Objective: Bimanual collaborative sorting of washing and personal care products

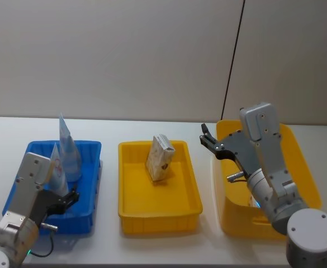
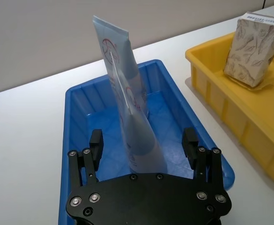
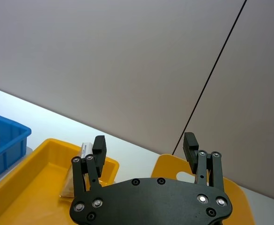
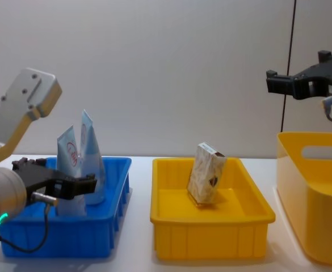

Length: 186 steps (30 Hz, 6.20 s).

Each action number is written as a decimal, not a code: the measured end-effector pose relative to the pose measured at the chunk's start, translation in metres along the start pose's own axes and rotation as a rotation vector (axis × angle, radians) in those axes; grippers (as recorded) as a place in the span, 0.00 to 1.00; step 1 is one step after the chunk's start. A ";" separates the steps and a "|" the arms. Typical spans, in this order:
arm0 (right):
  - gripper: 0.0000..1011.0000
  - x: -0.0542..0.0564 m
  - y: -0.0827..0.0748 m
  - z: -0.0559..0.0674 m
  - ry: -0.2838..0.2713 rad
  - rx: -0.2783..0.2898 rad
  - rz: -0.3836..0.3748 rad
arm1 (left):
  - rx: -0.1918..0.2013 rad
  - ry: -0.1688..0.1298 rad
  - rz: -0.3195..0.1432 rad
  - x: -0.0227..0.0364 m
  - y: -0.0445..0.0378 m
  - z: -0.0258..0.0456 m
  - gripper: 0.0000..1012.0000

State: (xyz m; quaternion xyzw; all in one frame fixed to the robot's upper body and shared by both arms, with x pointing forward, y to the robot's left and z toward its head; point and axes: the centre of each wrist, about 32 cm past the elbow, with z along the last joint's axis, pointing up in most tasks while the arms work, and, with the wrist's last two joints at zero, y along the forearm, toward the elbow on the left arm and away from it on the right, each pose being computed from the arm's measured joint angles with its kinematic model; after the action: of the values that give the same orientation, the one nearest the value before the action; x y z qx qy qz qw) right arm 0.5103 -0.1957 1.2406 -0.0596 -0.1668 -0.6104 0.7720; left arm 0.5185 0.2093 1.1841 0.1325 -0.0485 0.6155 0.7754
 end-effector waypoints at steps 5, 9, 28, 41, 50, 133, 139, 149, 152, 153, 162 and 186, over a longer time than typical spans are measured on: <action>0.99 0.000 0.000 0.000 0.000 0.000 0.000 | 0.008 -0.007 0.002 0.0019 -0.0089 -0.0040 0.99; 0.99 0.000 0.000 0.000 0.000 0.000 0.000 | 0.011 -0.011 0.004 0.0029 -0.0140 -0.0058 0.99; 0.99 0.000 0.000 0.000 0.000 0.000 0.000 | 0.015 -0.026 0.007 0.0060 -0.0405 -0.0155 0.83; 0.99 0.000 0.000 0.000 0.000 0.000 0.000 | 0.003 -0.009 0.004 0.0078 -0.0458 -0.0191 0.43; 0.99 0.000 0.000 0.000 0.000 0.000 0.000 | -0.015 0.004 0.002 0.0108 -0.0453 -0.0222 0.36; 0.99 0.002 -0.001 0.000 0.013 0.006 0.035 | -0.507 0.020 -0.476 -0.0044 -0.0388 0.0662 0.28; 0.99 0.006 -0.002 -0.001 0.019 0.016 0.084 | -0.504 0.022 -0.480 -0.0070 -0.0399 0.0677 0.28; 0.99 0.014 -0.003 -0.001 0.024 0.034 0.211 | -0.502 0.022 -0.483 -0.0091 -0.0408 0.0693 0.28; 0.99 0.015 -0.002 0.000 0.021 0.037 0.254 | -0.501 0.022 -0.483 -0.0094 -0.0410 0.0696 0.28; 0.99 0.015 -0.001 -0.001 0.021 0.038 0.264 | -0.501 0.022 -0.483 -0.0095 -0.0410 0.0696 0.28; 0.99 0.016 0.007 0.000 0.011 0.042 0.403 | -0.500 0.022 -0.484 -0.0101 -0.0413 0.0698 0.28; 0.99 0.005 0.044 -0.005 -0.012 -0.001 0.515 | -0.500 0.023 -0.485 -0.0107 -0.0415 0.0704 0.28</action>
State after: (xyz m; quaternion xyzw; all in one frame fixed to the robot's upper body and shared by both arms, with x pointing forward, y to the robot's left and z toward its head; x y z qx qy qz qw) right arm 0.5541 -0.1912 1.2424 -0.1041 -0.1505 -0.3934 0.9010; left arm 0.5623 0.1720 1.2430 -0.0610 -0.1562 0.3838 0.9080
